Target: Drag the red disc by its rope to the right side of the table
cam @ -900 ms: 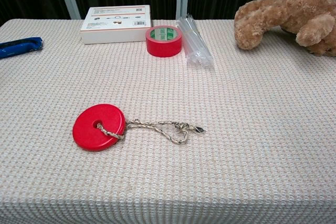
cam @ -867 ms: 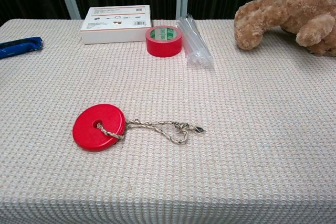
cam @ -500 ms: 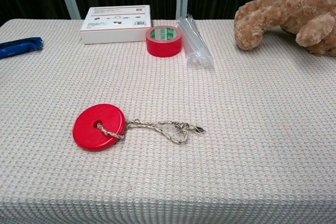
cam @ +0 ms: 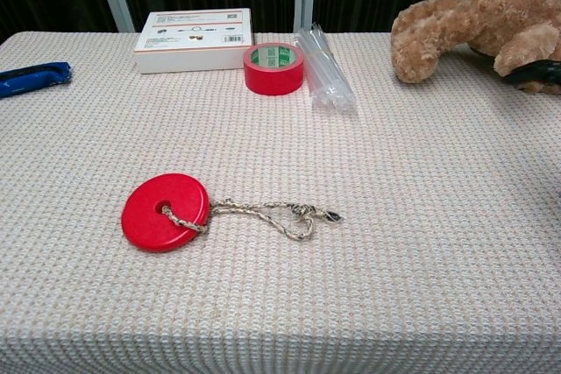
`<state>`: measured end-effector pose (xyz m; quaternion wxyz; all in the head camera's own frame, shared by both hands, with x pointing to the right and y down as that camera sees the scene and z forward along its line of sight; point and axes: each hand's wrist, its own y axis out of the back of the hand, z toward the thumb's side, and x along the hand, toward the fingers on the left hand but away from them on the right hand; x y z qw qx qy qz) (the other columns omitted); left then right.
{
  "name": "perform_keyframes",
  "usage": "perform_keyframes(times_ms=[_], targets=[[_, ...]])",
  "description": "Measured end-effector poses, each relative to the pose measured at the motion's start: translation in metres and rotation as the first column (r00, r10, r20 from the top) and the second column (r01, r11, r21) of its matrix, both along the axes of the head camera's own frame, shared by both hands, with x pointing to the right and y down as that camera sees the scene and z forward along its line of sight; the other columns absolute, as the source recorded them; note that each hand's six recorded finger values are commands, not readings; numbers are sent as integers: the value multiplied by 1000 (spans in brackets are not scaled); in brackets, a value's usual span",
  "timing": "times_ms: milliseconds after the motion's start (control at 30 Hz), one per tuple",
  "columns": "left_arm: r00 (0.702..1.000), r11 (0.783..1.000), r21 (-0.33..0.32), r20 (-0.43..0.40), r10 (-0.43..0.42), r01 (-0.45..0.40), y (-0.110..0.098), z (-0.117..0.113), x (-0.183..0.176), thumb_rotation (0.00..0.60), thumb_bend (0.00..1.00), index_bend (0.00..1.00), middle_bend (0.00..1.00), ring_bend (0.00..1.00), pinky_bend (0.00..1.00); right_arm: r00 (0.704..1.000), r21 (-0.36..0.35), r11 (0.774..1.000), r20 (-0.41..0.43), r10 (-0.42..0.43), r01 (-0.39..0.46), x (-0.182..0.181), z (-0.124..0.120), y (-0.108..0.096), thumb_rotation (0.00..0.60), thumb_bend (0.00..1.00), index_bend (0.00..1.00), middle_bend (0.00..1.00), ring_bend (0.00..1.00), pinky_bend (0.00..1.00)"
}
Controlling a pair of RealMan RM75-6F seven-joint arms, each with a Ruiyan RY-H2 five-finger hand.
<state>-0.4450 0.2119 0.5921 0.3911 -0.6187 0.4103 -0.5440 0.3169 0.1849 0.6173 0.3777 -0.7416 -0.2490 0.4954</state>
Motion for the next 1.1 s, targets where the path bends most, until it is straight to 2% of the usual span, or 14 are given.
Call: perform_keyframes(times_ms=[233,433,733,933,1100], targets=[[1000,1000,-1,-2,-8,8,1,0,-4,600,13,139,134,24,119,983,-13,987,96,-158,160,-96,22,-7,600,132,5,125,0,0],[1000,1000,-7,-2,-24,24,4,2,-10,600,13,139,134,24,120,966,-30,973,126,-224,230,-151,40,-6,600,137,52,179,0,0],[999,999,-7,2,-42,42,6,3,-18,600,13,139,134,24,119,956,-48,961,120,-266,273,-189,63,4,600,153,115,245,0,0],[999,999,-6,3,-54,54,7,3,-22,600,13,139,134,24,120,948,-59,952,132,-290,300,-204,73,16,600,159,153,275,0,0],[998,998,-6,3,-58,58,8,4,-25,600,13,139,134,24,119,944,-50,950,138,-299,308,-208,74,18,600,170,218,319,0,0]])
